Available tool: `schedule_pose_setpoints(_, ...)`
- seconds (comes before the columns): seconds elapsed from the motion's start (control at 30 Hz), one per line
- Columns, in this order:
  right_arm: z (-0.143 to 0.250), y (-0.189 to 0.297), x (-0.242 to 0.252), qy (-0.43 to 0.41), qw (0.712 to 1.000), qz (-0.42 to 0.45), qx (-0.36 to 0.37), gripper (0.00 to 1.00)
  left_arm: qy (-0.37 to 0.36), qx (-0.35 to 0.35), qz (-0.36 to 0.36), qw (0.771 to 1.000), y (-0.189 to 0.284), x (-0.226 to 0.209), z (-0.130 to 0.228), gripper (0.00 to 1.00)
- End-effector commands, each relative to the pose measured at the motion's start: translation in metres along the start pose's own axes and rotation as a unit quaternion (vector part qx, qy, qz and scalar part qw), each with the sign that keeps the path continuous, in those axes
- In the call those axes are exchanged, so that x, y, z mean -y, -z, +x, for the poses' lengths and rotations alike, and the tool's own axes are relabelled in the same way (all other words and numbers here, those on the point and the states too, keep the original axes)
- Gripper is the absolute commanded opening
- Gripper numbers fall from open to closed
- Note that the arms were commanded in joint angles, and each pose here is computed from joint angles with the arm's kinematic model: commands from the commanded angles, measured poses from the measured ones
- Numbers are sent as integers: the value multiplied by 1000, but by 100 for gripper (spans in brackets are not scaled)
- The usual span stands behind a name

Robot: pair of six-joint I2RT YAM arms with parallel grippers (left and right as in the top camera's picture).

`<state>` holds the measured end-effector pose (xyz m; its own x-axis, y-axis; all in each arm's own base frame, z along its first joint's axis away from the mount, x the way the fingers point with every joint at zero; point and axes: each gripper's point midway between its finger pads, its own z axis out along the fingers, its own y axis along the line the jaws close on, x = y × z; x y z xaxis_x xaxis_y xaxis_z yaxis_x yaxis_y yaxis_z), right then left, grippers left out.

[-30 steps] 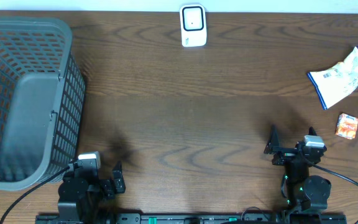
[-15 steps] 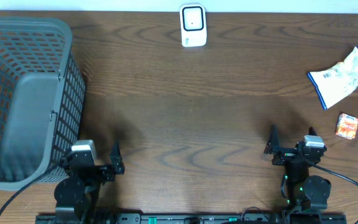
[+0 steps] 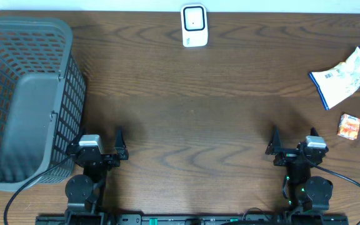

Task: Scan the item barcode

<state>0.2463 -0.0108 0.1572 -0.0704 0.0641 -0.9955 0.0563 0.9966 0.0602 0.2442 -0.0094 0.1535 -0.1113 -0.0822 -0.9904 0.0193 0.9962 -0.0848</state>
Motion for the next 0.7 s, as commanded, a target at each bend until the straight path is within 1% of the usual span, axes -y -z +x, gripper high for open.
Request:
schedule_pose_setpoints(0.0,0,0,3,7,1000,7,1,99,-21,-23,-8,999,-1,-4,17,100)
schedule_pose_setpoints(0.67,0,0,3,7,1000,7,1,99,-21,-21,-5,1000,-1,-2,16,100)
